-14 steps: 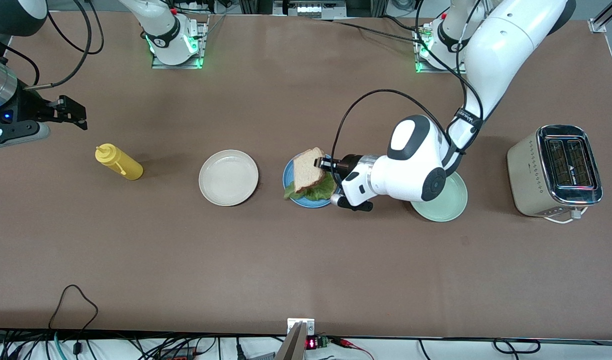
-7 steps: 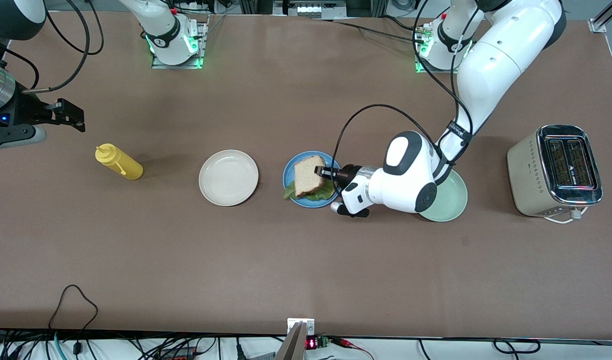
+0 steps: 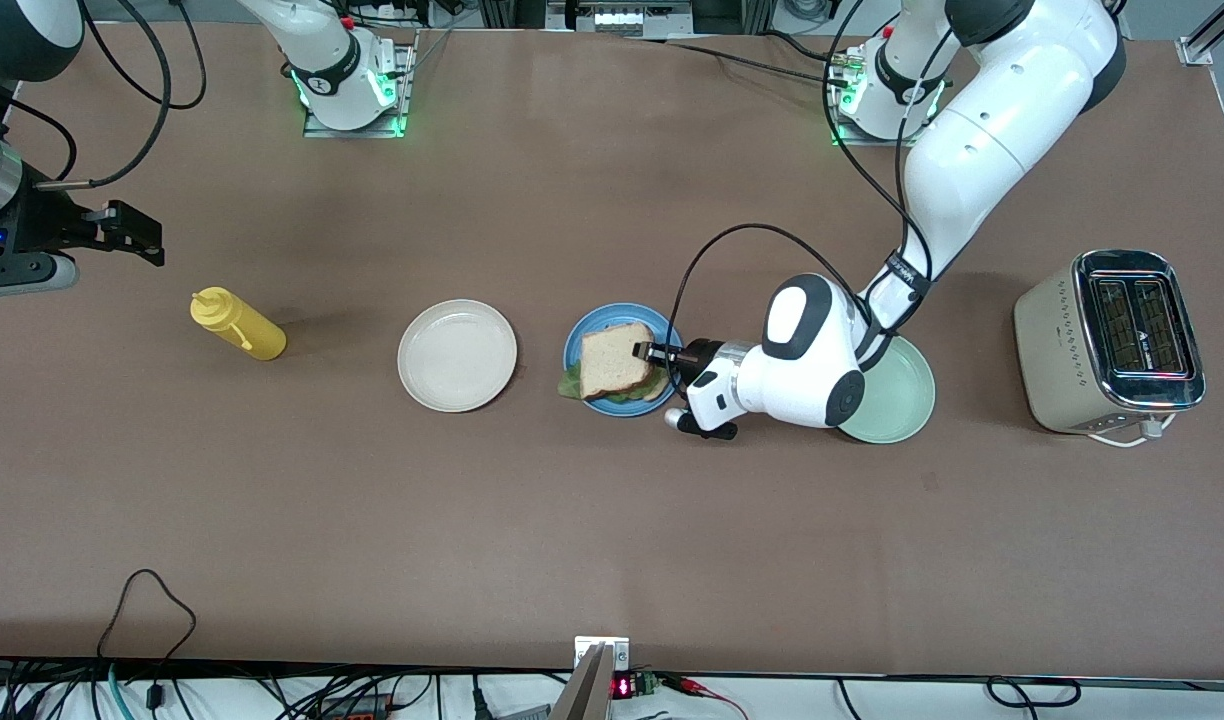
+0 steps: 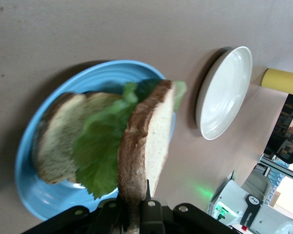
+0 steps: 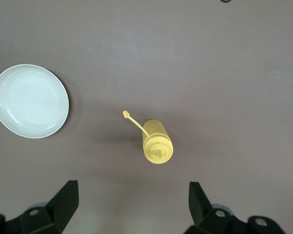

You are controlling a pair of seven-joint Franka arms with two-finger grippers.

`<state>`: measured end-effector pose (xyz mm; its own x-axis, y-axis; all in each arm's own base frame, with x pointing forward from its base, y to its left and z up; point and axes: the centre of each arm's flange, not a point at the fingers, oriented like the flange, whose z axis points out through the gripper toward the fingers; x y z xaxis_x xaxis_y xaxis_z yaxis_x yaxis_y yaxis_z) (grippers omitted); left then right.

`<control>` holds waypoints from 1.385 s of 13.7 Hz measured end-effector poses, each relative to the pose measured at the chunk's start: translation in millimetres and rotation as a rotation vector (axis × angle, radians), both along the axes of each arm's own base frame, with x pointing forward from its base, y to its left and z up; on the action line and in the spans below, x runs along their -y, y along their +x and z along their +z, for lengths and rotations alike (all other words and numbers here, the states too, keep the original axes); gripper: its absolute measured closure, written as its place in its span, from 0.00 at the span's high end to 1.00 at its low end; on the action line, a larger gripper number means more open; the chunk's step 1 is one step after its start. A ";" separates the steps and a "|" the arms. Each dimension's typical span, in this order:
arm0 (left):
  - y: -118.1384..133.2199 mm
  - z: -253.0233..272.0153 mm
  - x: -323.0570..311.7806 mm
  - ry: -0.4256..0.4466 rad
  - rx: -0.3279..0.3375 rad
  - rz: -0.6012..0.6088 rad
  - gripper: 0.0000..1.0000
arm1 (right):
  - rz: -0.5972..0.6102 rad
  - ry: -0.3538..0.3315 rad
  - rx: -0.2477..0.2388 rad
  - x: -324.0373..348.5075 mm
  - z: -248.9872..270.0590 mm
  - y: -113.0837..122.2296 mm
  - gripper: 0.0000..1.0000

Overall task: Make sandwich in blue plate with both arms
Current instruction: 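Carry the second bread slice with the left gripper onto the lettuce, then open the left gripper and draw it back toward the toaster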

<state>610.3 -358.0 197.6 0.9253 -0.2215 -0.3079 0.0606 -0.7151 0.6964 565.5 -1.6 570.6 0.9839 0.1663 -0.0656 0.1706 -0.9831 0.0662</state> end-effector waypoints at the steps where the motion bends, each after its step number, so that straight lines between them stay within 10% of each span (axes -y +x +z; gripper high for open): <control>1: 0.9 -7.2 -4.1 0.004 -0.003 0.005 0.20 | 0.000 0.000 0.000 -0.1 -0.1 0.0 1.00; 9: 41.7 83.2 -70.2 0.005 0.099 0.036 1.00 | -0.006 -0.001 -0.047 0.5 -4.6 -4.8 1.00; 19: 51.5 199.0 -221.0 0.512 0.360 -0.111 1.00 | -0.017 0.035 -0.048 -0.8 -5.1 -4.9 1.00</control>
